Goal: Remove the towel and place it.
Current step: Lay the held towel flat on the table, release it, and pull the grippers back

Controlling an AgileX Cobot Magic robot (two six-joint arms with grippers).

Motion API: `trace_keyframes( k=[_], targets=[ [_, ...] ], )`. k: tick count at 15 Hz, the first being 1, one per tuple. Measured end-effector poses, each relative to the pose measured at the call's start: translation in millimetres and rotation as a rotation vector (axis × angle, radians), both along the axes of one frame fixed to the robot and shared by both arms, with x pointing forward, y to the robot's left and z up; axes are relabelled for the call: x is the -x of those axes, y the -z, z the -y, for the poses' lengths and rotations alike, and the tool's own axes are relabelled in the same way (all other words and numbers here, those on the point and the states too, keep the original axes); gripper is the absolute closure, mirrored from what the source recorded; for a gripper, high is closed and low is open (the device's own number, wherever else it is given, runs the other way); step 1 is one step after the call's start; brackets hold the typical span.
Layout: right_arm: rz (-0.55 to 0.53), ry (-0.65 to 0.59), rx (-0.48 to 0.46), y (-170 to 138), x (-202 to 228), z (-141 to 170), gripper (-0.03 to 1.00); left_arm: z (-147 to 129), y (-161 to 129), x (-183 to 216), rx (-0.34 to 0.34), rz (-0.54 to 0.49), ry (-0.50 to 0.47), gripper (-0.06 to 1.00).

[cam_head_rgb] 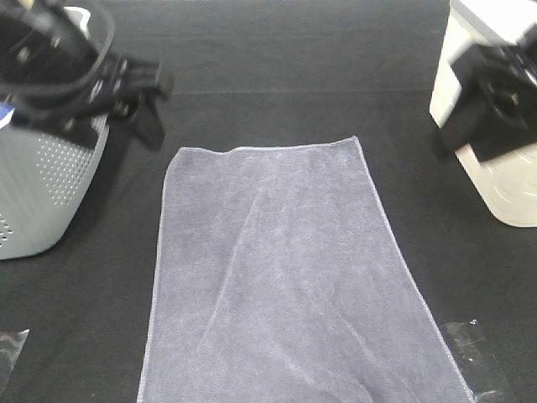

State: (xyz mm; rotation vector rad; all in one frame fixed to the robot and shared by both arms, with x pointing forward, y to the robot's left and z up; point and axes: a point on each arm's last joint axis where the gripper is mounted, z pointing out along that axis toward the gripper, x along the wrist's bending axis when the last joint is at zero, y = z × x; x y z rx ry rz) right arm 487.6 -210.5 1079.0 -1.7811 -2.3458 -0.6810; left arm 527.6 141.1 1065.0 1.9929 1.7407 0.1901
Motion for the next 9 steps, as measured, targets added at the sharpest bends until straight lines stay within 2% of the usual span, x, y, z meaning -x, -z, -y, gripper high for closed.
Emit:
trace_keyframes(
  k=[5,9],
  targets=[
    [0.065,0.003,0.014,0.3,-71.7,-13.1,0.48,22.2,16.1,-79.9,-0.029,0.041,0.023,0.28],
    [0.068,-0.005,0.032,35.0,-127.9,-23.9,0.52,47.3,48.9,-134.9,-0.053,0.047,0.033,0.28]
  ],
)
